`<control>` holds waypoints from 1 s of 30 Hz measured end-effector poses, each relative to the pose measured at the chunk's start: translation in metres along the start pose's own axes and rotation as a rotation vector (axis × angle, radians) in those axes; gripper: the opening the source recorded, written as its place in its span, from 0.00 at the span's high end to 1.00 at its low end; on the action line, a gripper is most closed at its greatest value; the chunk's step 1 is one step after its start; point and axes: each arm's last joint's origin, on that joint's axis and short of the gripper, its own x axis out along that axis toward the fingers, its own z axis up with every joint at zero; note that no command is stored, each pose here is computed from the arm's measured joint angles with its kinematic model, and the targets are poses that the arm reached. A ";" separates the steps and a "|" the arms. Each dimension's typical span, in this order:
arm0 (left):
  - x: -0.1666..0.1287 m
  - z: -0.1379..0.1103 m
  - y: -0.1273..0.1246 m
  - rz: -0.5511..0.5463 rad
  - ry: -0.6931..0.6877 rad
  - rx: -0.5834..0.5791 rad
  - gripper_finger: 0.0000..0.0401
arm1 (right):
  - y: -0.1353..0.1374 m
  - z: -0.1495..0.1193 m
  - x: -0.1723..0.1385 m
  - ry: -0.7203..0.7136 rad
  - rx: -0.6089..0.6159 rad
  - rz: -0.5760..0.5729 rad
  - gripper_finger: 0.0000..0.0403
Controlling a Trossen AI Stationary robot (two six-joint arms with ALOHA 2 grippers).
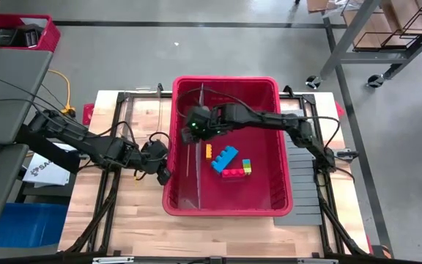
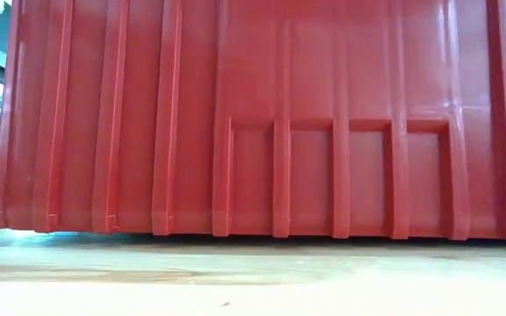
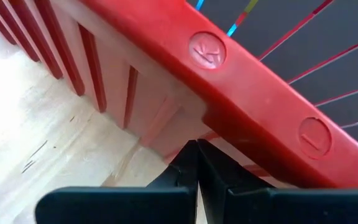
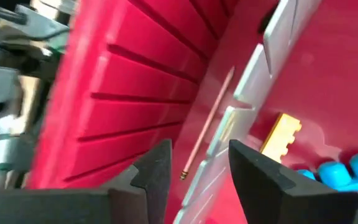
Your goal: Sort Items/Unsort Items
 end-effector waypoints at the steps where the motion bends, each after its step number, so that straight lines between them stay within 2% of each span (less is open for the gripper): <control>1: 0.000 0.000 0.000 0.000 0.001 0.000 1.00 | 0.000 -0.001 0.004 0.006 0.006 -0.008 0.63; 5: 0.000 0.000 0.000 -0.002 0.003 0.001 1.00 | -0.001 -0.001 0.007 0.005 0.023 -0.015 0.63; 11: 0.000 -0.001 0.000 -0.004 0.019 0.006 1.00 | -0.009 -0.007 0.021 0.069 0.043 -0.113 0.63; 25: 0.001 -0.002 0.001 0.005 0.037 0.016 1.00 | -0.015 -0.015 0.053 0.221 0.012 -0.151 0.63; 28: 0.000 -0.002 0.001 0.007 0.039 0.015 1.00 | -0.015 -0.021 0.060 0.238 -0.039 -0.167 0.69; 30: 0.000 -0.002 0.001 0.005 0.037 0.015 1.00 | -0.018 -0.021 0.057 0.250 -0.057 -0.196 0.78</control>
